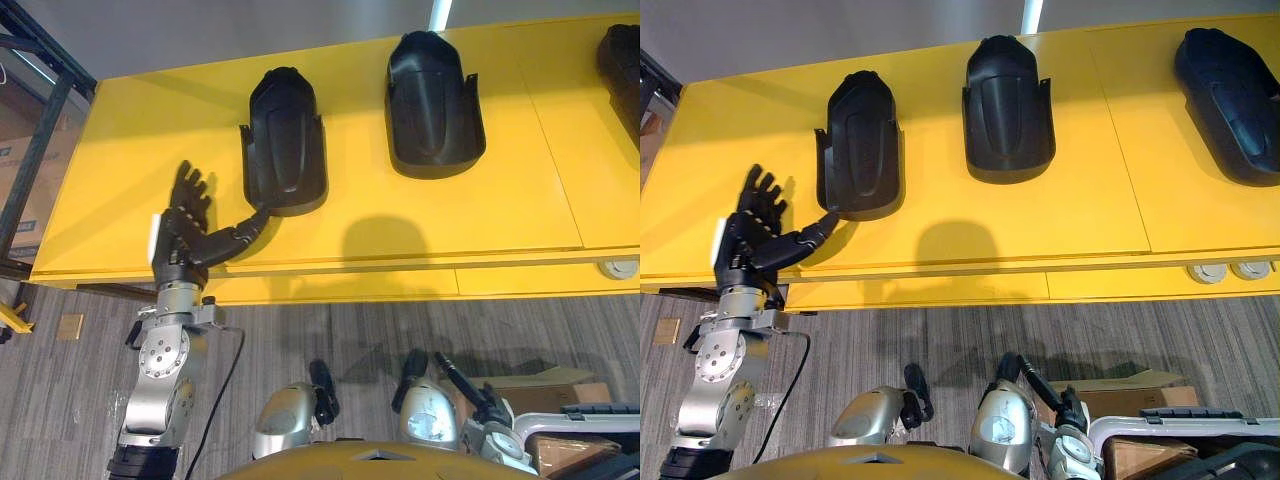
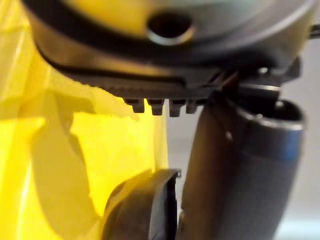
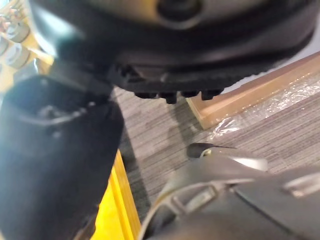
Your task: Walk over and take three plastic housings, then place them on the shelf
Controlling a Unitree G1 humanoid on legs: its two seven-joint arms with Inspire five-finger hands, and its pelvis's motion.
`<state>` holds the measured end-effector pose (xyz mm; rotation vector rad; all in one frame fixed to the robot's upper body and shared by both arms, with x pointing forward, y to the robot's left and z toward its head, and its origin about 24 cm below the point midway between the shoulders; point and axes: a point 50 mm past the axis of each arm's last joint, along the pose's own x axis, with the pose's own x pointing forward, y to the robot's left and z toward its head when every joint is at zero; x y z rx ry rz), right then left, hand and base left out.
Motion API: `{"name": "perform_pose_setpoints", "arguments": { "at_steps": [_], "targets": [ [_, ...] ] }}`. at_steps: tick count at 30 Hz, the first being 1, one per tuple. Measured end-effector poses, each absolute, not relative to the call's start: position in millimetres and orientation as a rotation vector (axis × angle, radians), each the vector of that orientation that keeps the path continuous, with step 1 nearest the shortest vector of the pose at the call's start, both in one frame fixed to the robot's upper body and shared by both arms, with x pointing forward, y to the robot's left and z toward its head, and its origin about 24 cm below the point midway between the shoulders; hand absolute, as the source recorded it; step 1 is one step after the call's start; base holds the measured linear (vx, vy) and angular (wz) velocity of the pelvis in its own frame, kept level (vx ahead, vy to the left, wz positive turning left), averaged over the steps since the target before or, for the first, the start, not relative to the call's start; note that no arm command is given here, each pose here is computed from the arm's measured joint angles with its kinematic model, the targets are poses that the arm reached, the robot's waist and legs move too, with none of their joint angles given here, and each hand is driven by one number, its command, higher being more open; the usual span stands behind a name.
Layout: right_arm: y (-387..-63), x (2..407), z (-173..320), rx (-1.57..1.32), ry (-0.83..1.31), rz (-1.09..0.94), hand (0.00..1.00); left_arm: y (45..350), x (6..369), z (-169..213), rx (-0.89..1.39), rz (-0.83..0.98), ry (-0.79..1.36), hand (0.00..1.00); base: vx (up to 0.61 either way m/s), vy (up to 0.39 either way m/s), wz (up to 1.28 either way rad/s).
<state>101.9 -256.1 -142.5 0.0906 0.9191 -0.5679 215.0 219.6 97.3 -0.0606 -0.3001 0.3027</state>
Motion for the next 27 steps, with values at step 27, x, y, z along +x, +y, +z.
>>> {"name": "perform_pose_setpoints", "arguments": {
  "at_steps": [27],
  "targets": [
    [-233,91,-152,0.074,0.989,-0.483,1.0,73,229,138,-0.197,-0.373,-0.485,1.0,-0.01,-0.006,-0.06]
  ]
}}
